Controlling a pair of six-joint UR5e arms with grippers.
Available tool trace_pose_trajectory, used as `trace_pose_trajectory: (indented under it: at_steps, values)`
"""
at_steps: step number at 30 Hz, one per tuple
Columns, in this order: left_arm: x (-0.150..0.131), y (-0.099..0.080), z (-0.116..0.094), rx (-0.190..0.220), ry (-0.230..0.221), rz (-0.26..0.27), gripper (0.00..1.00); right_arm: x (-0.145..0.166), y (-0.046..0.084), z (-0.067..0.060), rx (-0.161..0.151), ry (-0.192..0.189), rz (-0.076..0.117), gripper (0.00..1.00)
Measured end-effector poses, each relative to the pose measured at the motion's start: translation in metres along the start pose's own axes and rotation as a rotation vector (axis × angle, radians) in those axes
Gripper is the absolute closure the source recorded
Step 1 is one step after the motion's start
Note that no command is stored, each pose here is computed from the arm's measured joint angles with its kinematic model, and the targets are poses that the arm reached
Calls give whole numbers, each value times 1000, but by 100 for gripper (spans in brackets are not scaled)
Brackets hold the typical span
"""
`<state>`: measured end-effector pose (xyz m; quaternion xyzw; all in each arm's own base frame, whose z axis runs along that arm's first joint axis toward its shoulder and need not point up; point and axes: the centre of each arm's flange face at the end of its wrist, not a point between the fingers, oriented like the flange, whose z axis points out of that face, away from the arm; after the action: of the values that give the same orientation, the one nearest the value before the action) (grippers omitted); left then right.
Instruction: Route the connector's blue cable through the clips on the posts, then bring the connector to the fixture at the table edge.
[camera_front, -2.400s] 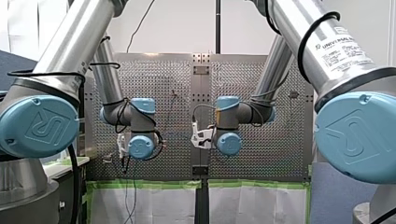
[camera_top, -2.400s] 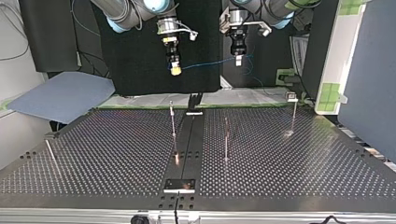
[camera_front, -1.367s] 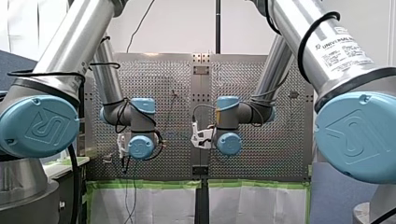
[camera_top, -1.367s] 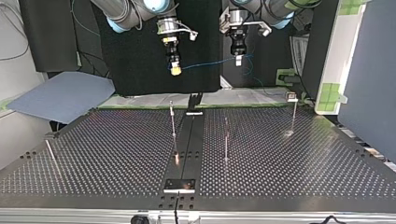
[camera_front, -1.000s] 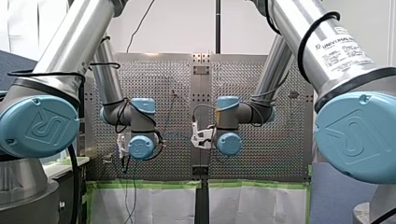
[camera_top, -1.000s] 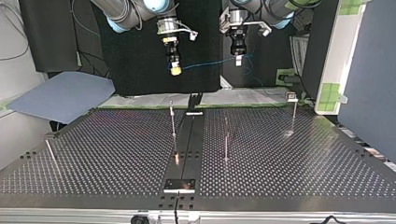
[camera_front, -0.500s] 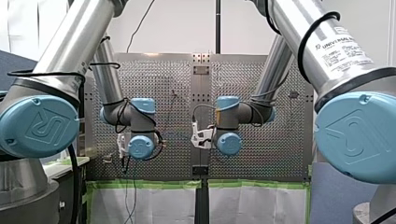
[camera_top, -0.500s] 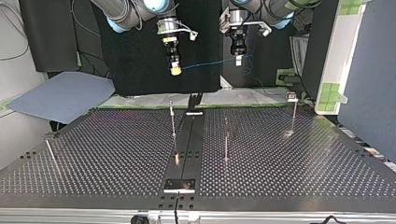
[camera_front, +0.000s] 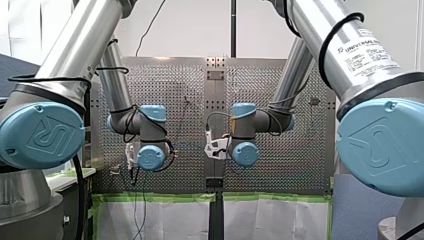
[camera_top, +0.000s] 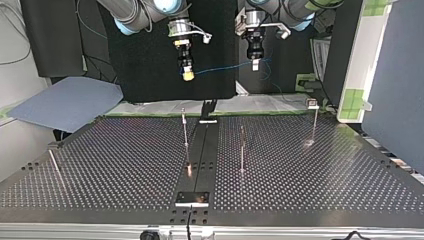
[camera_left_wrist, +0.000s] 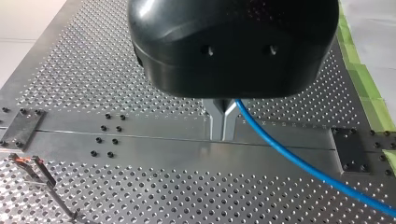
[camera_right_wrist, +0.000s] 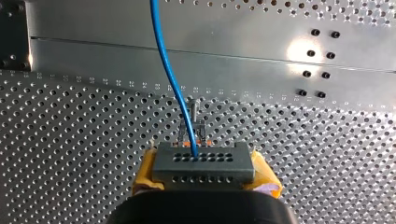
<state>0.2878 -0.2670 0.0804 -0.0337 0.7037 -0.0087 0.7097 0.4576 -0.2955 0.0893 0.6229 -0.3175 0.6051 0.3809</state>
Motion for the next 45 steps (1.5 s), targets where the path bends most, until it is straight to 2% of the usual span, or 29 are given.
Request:
trace_pose_trajectory:
  at_steps: [21,26,32,37,45]
  values:
    - [0,0,0,-1,0,0,100,0,0,1,0,1,0,100]
    - [4,3,-1,-1,9,5,100,-15,6,3,-10,-33,-10,100]
    - [20,9,-5,0,47,28,100,-40,7,-1,-9,-81,-22,100]
    - [24,10,-7,0,57,35,100,-63,6,-7,-5,-122,-33,100]
    - [24,5,-3,10,58,50,100,-70,6,-9,-4,-136,-36,100]
